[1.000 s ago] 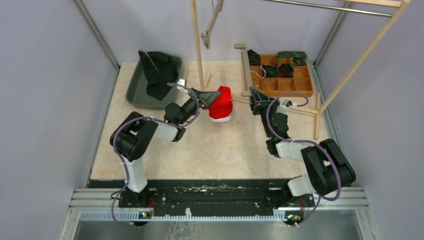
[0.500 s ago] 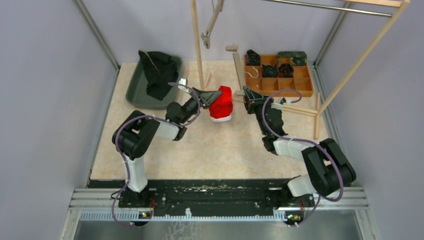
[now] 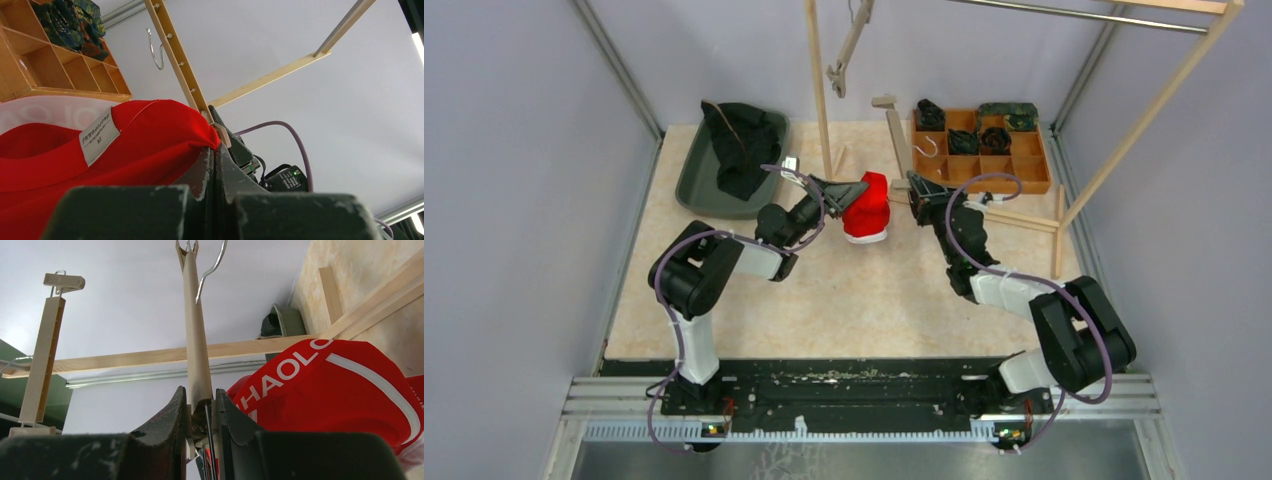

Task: Clip the underwear to the hanger
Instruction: Clamp the underwear onto the hanger.

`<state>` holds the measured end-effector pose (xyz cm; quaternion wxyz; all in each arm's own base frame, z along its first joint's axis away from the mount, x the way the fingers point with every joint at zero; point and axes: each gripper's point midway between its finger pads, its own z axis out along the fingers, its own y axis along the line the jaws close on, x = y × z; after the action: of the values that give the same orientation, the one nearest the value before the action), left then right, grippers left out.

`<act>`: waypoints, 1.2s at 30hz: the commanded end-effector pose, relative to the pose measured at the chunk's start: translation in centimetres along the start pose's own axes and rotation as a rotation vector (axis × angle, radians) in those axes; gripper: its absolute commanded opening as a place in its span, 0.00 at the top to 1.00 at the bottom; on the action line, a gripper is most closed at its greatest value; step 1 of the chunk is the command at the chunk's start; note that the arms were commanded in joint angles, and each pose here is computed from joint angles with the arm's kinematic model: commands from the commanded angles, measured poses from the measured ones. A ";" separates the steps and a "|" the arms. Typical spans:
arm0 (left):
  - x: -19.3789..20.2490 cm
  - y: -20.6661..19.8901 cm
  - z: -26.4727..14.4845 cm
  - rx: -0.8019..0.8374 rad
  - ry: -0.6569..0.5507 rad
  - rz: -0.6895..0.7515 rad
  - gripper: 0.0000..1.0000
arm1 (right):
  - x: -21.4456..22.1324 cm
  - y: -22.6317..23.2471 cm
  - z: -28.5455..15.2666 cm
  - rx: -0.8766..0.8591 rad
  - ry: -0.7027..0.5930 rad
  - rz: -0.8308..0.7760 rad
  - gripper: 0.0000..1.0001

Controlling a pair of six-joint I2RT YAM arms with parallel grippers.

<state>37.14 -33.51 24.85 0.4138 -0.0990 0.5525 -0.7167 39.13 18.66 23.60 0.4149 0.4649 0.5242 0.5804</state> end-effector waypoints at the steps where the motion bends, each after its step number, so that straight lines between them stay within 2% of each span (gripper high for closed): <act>1: -0.7 -3.3 0.7 0.114 -0.011 0.055 1.00 | 1.2 4.3 0.4 -0.102 0.036 0.021 1.00; 36: -0.4 -3.2 0.9 0.122 0.015 0.068 1.00 | 2.0 4.0 1.0 -0.074 0.072 0.005 1.00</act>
<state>36.91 -33.85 25.33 0.4154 -0.0809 0.5505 -0.7197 39.27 19.59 23.13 0.3962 0.4609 0.5495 0.5732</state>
